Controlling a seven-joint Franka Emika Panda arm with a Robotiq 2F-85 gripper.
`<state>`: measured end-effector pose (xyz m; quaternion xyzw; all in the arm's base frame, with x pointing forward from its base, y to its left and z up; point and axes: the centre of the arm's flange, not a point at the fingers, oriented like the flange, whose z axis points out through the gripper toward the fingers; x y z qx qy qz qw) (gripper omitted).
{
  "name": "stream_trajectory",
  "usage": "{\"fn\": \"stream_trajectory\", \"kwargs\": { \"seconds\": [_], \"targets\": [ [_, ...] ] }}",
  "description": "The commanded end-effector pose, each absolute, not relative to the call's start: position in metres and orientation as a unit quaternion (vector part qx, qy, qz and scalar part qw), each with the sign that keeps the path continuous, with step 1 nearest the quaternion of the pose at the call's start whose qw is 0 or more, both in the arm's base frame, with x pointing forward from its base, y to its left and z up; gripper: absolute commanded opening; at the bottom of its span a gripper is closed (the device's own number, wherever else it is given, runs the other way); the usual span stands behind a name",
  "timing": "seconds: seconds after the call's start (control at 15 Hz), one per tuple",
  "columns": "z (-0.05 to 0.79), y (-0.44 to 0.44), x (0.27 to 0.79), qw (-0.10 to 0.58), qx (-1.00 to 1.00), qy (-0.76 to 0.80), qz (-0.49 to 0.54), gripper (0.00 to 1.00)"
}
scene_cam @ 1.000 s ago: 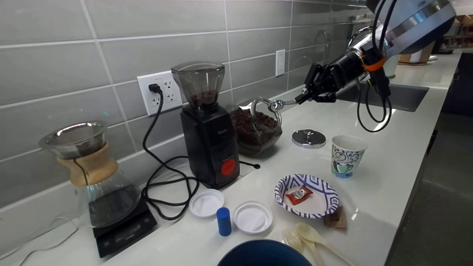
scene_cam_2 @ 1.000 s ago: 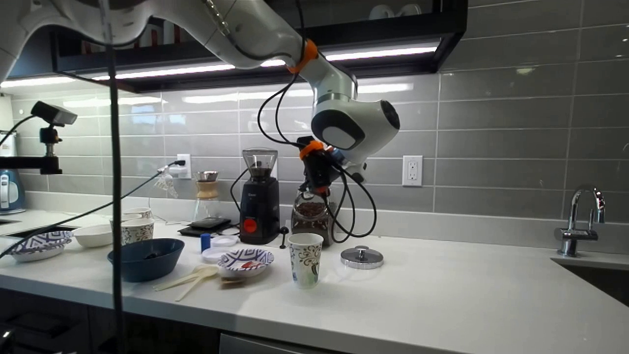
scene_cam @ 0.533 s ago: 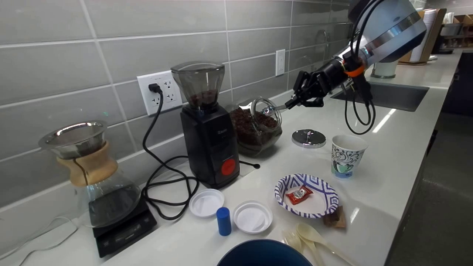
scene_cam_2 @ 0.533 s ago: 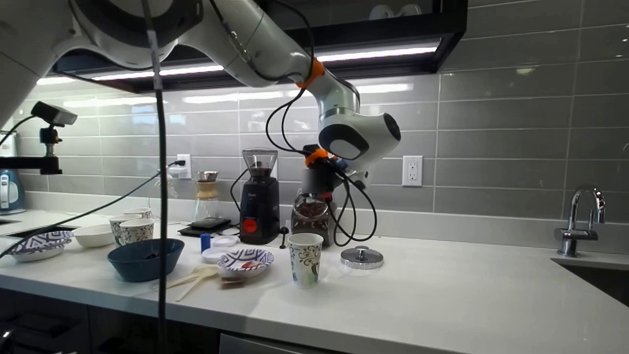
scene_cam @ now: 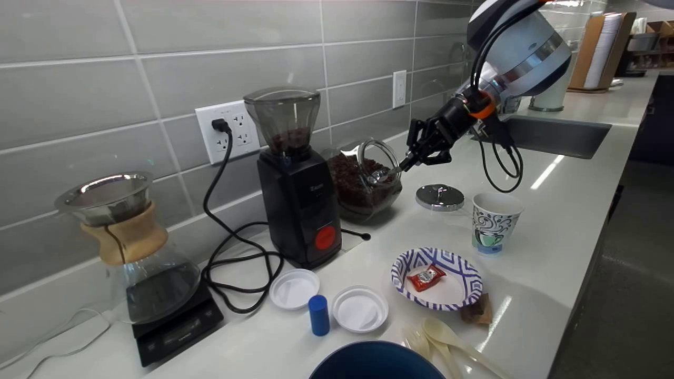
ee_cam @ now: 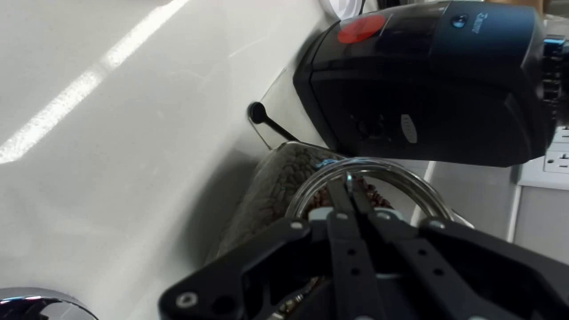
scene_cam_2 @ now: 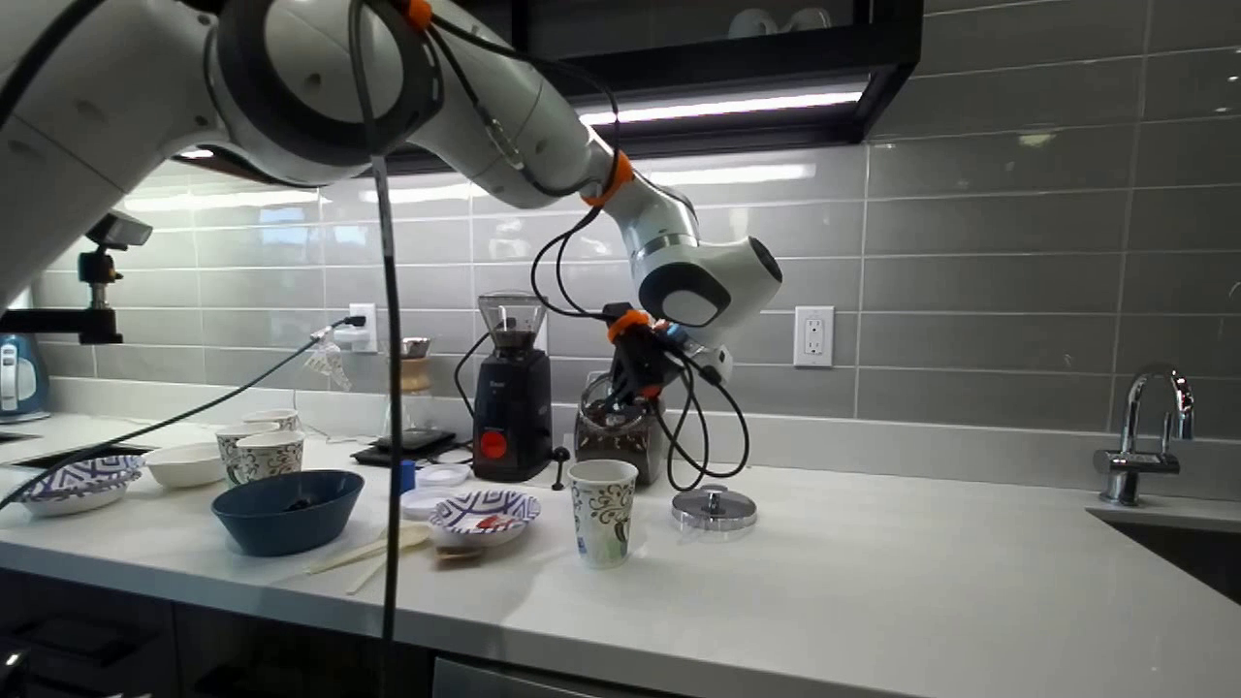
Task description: Use the silver spoon to remove some contents from the glass container and put them in the coffee cup
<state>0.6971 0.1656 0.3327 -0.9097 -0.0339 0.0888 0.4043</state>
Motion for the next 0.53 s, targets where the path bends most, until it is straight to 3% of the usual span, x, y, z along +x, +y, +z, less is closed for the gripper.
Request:
{"fn": "stream_trajectory", "kwargs": {
  "seconds": [0.0,0.47],
  "targets": [
    [0.332,0.184,0.722,0.378,-0.92,-0.038,0.095,0.01],
    [0.323,0.189,0.732,0.361,-0.927,-0.039,0.097,0.01]
  ]
}}
